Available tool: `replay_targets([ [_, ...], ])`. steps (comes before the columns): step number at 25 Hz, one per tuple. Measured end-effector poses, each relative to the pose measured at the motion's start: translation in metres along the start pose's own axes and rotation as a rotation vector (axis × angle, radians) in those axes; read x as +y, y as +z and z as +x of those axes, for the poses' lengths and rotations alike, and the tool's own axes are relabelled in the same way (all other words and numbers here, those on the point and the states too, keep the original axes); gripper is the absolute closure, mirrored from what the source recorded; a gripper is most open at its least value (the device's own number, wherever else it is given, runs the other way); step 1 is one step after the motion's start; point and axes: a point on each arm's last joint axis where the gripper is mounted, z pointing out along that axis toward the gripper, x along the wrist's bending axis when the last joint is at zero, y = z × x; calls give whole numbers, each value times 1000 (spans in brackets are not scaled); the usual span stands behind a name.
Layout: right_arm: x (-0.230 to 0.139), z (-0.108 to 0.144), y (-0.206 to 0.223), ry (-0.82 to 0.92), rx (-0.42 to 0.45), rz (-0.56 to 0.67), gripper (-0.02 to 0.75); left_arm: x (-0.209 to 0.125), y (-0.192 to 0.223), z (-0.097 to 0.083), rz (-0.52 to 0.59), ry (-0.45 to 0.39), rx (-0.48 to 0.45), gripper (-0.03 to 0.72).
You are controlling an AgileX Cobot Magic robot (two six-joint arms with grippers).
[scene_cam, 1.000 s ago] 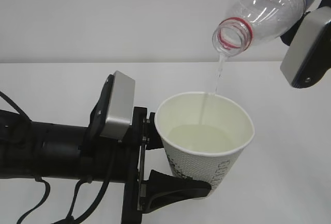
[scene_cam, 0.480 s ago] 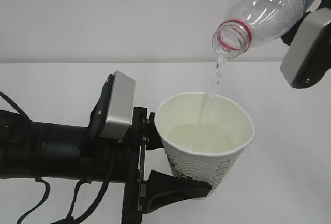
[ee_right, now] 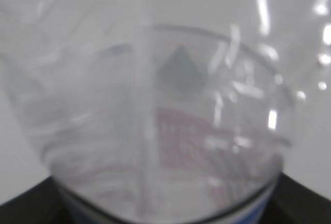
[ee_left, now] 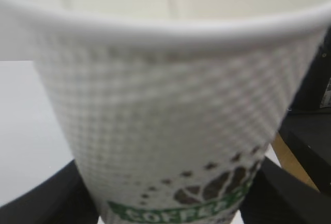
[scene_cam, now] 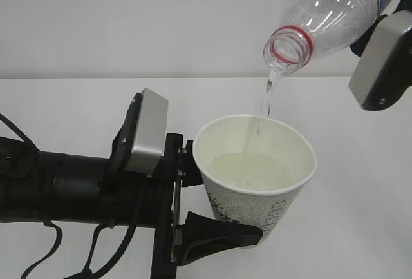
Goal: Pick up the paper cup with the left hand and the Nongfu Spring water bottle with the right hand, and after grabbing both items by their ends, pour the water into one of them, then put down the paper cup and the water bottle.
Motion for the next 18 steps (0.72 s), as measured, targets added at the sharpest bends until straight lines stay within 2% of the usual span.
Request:
replay_targets([
  [18,0,0,0,0,-2,-1,253,0,0,0,3,0,1,165],
])
